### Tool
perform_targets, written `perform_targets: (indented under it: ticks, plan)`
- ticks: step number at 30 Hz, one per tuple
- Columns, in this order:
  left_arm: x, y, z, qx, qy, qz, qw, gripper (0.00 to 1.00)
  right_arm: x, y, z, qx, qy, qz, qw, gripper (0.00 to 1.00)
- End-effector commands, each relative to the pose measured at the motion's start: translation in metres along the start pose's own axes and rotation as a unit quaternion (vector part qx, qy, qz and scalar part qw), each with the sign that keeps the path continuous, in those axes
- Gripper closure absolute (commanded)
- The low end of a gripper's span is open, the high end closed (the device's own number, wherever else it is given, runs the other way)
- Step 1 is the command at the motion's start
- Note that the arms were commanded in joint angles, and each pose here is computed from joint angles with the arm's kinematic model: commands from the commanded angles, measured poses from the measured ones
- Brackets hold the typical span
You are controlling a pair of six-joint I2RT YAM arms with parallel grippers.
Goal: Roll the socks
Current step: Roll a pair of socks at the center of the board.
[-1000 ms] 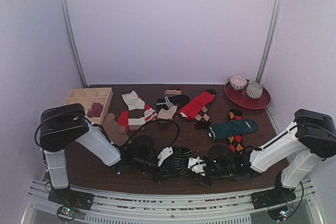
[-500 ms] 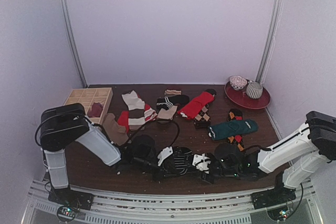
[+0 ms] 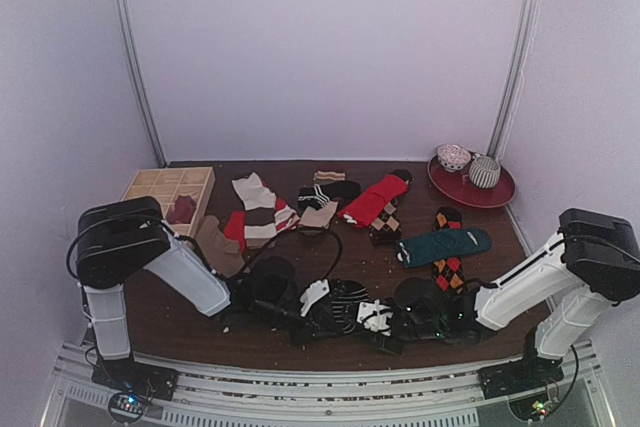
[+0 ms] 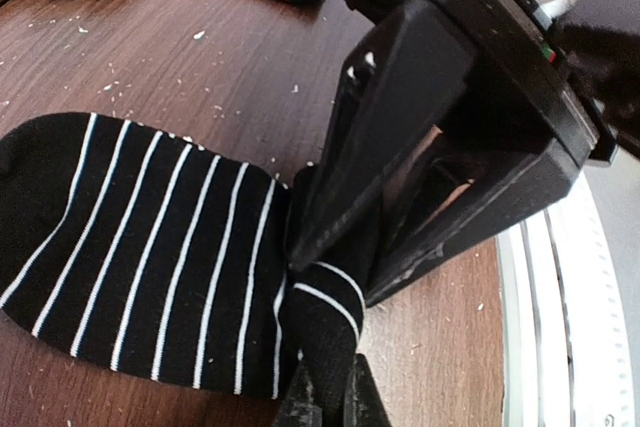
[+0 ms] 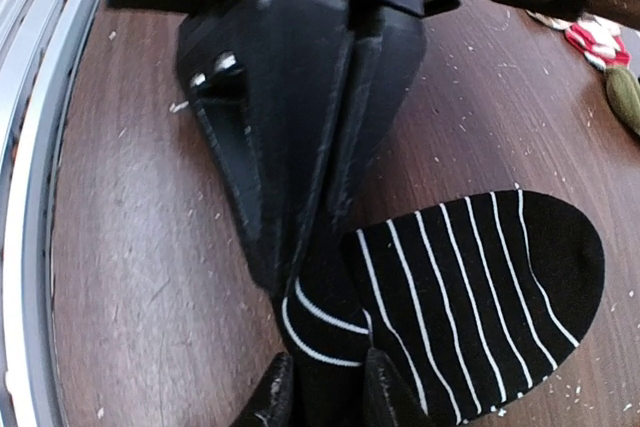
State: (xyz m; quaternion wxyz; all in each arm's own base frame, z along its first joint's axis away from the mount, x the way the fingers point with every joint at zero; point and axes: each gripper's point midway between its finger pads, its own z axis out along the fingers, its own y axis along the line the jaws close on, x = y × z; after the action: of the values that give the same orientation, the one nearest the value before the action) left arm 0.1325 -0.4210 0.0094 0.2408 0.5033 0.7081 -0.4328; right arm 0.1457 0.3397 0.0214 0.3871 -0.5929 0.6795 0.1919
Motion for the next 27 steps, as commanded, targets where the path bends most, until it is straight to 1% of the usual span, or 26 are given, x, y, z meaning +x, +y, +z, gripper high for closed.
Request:
perform_targets:
  ticks: [1, 2, 3, 5, 7, 9, 10, 12, 13, 16, 18, 19, 20, 22, 24, 27]
  plan:
    - [0.145, 0.008, -0.019, -0.043, 0.233, -0.114, 0.965, 1.00, 0.006, 0.006, 0.010, -0.021, 0.030, 0.052, 0.998, 0.80]
    - [0.141, 0.011, -0.018, -0.049, 0.230, -0.110, 0.966, 1.00, 0.010, 0.006, 0.011, -0.024, 0.038, 0.072, 0.996, 0.81]
    - [0.136, 0.013, -0.017, -0.055, 0.224, -0.105, 0.967, 0.97, 0.014, 0.007, 0.011, -0.029, 0.042, 0.091, 0.995, 0.83]
    - [0.122, 0.020, -0.017, -0.075, 0.207, -0.091, 0.971, 0.78, 0.025, 0.008, 0.011, -0.035, 0.052, 0.137, 0.989, 0.85]
    - [0.104, 0.026, -0.020, -0.099, 0.184, -0.070, 0.975, 0.67, 0.036, 0.010, 0.009, -0.041, 0.064, 0.186, 0.980, 0.86]
    - [0.085, 0.037, -0.027, -0.142, 0.162, -0.050, 0.975, 0.50, 0.043, 0.013, 0.008, -0.052, 0.072, 0.232, 0.969, 0.87]
    - [0.080, 0.042, -0.031, -0.161, 0.156, -0.041, 0.974, 0.48, 0.047, 0.014, 0.007, -0.057, 0.075, 0.255, 0.962, 0.87]
    - [0.056, 0.045, -0.040, -0.186, 0.122, -0.020, 0.975, 0.43, 0.052, 0.018, 0.006, -0.072, 0.080, 0.294, 0.950, 0.87]
    - [0.046, 0.045, -0.046, -0.192, 0.103, -0.010, 0.976, 0.41, 0.055, 0.020, 0.006, -0.080, 0.083, 0.312, 0.943, 0.87]
    - [0.014, 0.037, -0.063, -0.202, 0.031, 0.024, 0.979, 0.33, 0.059, 0.028, 0.005, -0.111, 0.090, 0.356, 0.923, 0.87]
    - [-0.003, 0.024, -0.075, -0.194, -0.020, 0.057, 0.979, 0.32, 0.063, 0.032, 0.004, -0.125, 0.097, 0.378, 0.912, 0.87]
    - [-0.013, 0.013, -0.081, -0.182, -0.053, 0.085, 0.978, 0.32, 0.066, 0.034, 0.004, -0.130, 0.102, 0.386, 0.908, 0.87]
    - [-0.029, 0.001, -0.088, -0.171, -0.099, 0.117, 0.973, 0.32, 0.070, 0.034, 0.005, -0.133, 0.107, 0.395, 0.903, 0.87]
    - [-0.040, -0.018, -0.096, -0.147, -0.141, 0.169, 0.964, 0.32, 0.074, 0.038, 0.005, -0.145, 0.114, 0.409, 0.894, 0.87]
    - [-0.048, -0.022, -0.089, -0.132, -0.144, 0.198, 0.960, 0.37, 0.077, 0.040, 0.005, -0.152, 0.121, 0.418, 0.887, 0.87]
    - [-0.056, -0.024, -0.069, -0.110, -0.133, 0.231, 0.958, 0.55, 0.079, 0.041, 0.005, -0.156, 0.128, 0.419, 0.885, 0.87]
